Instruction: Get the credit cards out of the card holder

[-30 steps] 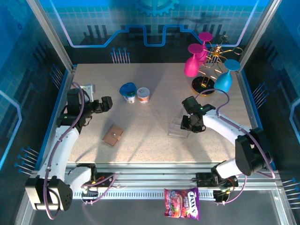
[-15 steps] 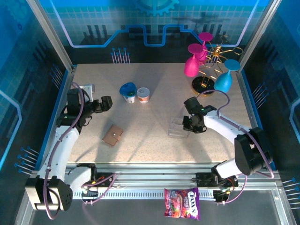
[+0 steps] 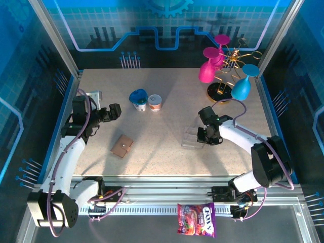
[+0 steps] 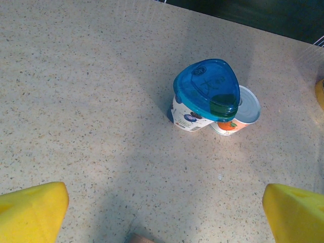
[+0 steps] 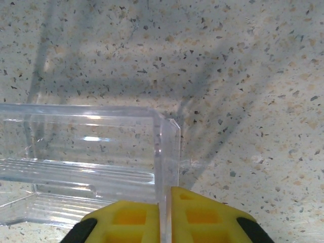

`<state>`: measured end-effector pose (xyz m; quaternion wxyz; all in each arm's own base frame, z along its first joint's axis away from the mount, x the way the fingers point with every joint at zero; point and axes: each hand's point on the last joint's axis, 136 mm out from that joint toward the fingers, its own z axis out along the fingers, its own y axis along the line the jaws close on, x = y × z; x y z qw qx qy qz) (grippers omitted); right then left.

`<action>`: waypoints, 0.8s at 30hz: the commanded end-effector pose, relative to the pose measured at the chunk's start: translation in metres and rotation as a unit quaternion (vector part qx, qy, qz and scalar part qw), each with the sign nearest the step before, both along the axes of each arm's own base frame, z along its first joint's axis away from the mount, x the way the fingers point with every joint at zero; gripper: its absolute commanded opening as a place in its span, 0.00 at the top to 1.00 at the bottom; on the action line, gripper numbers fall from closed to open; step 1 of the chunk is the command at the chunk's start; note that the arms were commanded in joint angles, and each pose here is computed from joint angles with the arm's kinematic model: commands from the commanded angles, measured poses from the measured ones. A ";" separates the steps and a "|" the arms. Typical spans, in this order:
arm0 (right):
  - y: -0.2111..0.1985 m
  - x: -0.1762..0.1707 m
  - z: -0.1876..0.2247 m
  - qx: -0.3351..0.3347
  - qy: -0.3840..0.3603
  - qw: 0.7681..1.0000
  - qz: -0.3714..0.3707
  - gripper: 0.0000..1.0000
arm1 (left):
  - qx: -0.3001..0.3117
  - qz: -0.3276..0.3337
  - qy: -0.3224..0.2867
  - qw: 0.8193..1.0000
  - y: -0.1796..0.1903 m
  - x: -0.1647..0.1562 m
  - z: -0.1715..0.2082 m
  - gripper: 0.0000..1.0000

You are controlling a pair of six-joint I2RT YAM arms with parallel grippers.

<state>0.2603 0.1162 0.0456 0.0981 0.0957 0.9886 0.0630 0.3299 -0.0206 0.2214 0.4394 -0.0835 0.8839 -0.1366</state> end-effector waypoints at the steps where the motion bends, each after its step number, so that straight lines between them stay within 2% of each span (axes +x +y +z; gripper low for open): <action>1: 0.003 0.002 0.000 0.000 0.003 1.000 0.004 0.89 | -0.015 0.001 -0.003 1.000 -0.004 0.001 0.003 0.01; 8: 0.020 0.024 0.014 0.005 -0.015 1.000 0.017 0.93 | -0.057 0.011 0.015 0.998 -0.012 -0.004 0.002 0.01; 17: 0.058 0.077 0.030 -0.004 -0.039 0.998 0.059 0.95 | -0.128 0.014 0.085 0.988 -0.036 -0.016 -0.025 0.04; 24: 0.081 0.111 0.023 -0.018 -0.029 0.995 0.094 0.96 | -0.129 0.007 0.100 0.987 -0.045 -0.023 -0.037 0.05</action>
